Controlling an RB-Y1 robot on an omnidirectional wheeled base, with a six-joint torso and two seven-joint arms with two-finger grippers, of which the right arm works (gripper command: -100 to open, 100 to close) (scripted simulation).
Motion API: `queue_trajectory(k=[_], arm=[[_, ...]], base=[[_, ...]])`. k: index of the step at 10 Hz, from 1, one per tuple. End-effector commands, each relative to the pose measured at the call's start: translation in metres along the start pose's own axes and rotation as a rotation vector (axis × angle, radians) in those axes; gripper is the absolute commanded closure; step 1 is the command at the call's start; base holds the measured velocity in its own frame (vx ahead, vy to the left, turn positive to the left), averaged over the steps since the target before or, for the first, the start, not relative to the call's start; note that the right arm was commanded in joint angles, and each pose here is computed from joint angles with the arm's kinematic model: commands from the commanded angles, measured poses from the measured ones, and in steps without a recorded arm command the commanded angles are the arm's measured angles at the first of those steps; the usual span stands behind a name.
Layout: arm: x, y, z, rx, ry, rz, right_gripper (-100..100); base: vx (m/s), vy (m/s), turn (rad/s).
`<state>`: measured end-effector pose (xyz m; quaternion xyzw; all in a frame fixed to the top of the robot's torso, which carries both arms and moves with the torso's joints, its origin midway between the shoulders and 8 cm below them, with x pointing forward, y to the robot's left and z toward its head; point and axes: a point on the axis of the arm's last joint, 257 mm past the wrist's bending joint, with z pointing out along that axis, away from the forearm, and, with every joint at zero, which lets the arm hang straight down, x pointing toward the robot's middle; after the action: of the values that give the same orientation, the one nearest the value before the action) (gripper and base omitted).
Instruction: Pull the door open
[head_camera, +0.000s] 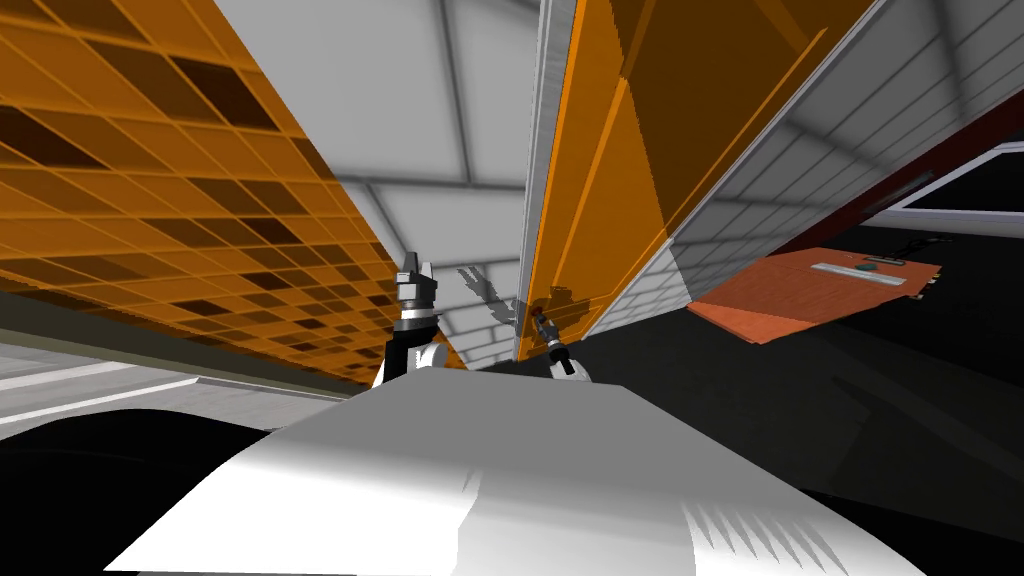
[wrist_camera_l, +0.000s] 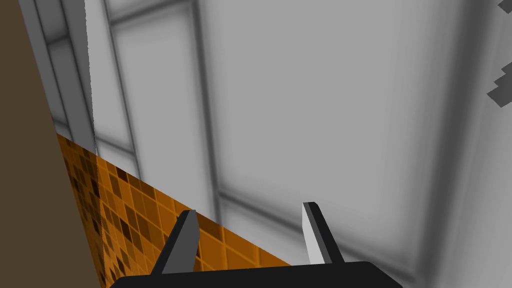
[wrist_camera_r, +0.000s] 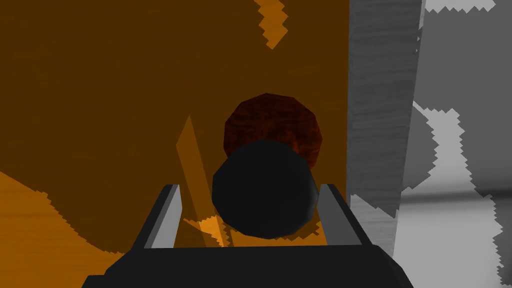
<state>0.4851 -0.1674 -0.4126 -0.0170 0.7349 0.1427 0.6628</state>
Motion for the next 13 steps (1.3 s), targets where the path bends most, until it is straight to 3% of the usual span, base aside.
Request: queue_trajectory(k=[1, 8, 10, 13], arm=[[0.006, -0.016, -0.0093, 0.027, 0.019, 0.016, 100], [0.003, -0.028, -0.0111, 0.049, 0.008, 0.19, 100], [0.003, -0.028, -0.0111, 0.049, 0.008, 0.191, 100], [0.002, -0.034, -0.0119, 0.058, 0.002, 0.263, 100]], base=[[-0.045, -0.034, 0.038], [-0.045, -0.015, 0.061], [-0.021, -0.009, 0.016], [-0.034, -0.01, 0.071]])
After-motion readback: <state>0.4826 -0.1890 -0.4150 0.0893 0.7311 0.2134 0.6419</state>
